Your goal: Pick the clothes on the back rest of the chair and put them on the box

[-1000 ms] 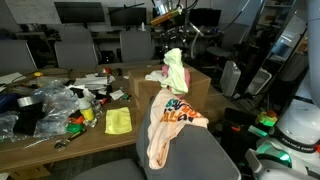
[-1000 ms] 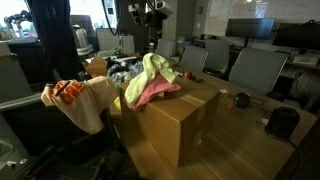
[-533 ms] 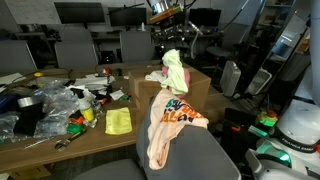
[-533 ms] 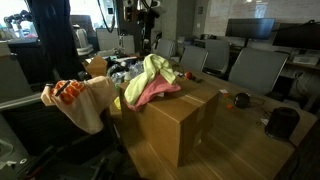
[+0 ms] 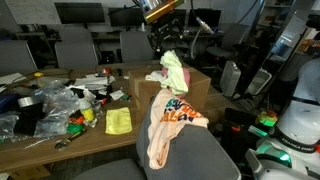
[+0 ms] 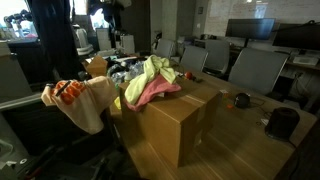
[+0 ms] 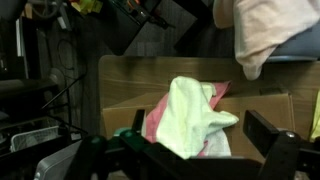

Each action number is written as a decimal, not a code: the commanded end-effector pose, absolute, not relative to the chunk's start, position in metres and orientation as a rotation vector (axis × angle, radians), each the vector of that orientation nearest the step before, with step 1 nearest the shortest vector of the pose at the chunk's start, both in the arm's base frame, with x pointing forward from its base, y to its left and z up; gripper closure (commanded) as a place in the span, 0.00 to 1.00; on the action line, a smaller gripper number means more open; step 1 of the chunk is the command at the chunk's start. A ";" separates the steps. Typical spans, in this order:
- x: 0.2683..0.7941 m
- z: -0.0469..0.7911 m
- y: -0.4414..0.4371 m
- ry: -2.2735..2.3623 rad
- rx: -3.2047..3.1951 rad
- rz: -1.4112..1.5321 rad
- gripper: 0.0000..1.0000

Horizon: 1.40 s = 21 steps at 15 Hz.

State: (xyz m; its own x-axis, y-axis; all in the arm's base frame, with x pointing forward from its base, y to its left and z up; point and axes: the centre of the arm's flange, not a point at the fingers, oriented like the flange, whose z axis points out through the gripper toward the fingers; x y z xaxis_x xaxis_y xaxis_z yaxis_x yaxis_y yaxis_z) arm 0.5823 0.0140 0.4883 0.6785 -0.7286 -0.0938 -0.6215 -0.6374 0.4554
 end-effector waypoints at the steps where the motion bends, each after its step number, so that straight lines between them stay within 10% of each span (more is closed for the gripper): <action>1: 0.553 0.462 0.061 -0.785 2.574 -0.403 0.00; 21: 0.533 0.355 0.152 0.540 2.818 -1.029 0.00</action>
State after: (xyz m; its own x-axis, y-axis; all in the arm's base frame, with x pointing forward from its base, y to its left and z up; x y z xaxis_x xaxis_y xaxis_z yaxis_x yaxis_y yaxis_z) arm 0.5304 0.1501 0.3639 0.7844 0.1921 -0.5897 0.2947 -0.9521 0.0819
